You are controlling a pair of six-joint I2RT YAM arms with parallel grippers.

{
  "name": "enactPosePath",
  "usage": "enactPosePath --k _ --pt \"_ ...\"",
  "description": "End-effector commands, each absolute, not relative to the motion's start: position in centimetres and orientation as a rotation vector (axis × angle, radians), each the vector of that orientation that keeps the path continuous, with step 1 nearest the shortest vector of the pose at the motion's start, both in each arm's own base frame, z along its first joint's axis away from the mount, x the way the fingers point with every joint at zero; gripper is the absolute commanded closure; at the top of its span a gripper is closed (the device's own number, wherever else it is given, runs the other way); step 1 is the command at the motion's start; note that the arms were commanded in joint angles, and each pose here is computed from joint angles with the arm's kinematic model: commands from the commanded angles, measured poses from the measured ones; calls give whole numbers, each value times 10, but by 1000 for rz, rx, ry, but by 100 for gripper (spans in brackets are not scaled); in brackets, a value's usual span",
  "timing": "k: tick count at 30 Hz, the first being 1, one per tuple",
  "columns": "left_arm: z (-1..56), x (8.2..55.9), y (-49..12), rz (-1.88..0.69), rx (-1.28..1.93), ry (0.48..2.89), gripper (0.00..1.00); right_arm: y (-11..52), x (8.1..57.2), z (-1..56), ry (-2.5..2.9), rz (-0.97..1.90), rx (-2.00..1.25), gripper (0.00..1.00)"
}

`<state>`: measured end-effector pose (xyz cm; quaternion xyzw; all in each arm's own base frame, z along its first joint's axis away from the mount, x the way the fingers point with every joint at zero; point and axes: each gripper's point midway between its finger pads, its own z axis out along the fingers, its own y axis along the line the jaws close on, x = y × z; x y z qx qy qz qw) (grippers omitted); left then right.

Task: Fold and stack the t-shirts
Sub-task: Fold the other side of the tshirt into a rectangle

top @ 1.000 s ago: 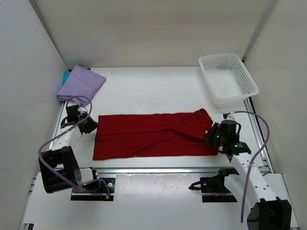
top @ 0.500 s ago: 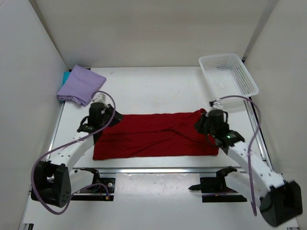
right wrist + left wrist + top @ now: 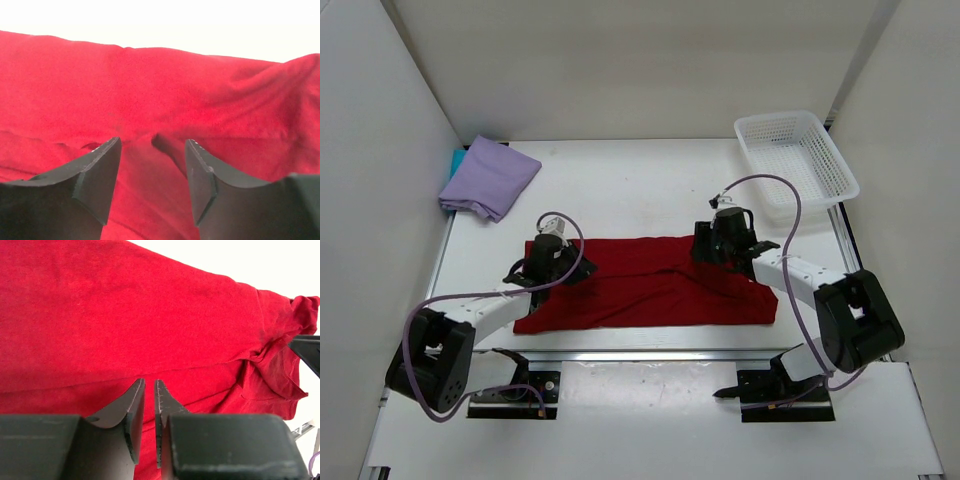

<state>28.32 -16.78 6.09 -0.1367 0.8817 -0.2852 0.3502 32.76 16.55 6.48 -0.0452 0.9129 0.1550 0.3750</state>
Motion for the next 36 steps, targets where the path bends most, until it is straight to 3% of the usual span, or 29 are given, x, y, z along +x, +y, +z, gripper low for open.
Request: enactPosePath --k 1,4,5,6,9,12,20,29,32,36 --pt "68 287 -182 -796 -321 2246 76 174 352 78 2249 409 -149 49" --pt "63 286 -185 -806 -319 2256 76 181 352 75 2260 449 -171 55" --pt "62 285 -186 -804 -313 2260 77 184 349 75 2262 452 -188 61" --pt "62 285 -186 -807 -322 2259 77 187 350 78 2255 458 -192 74" --pt "65 286 -185 -810 -329 2247 77 190 340 79 2268 448 -183 92" --pt "65 286 -186 -807 -330 2247 78 185 317 70 2310 362 -169 98" --pt "73 285 -191 -841 -326 2237 78 181 271 64 2406 266 -74 100" --pt "85 289 -184 -836 -344 2199 77 206 235 61 2414 378 -44 100" --pt "90 292 -181 -833 -348 2189 77 220 220 65 2391 445 -45 97" --pt "100 297 -178 -841 -352 2165 78 238 212 76 2331 567 -45 79"
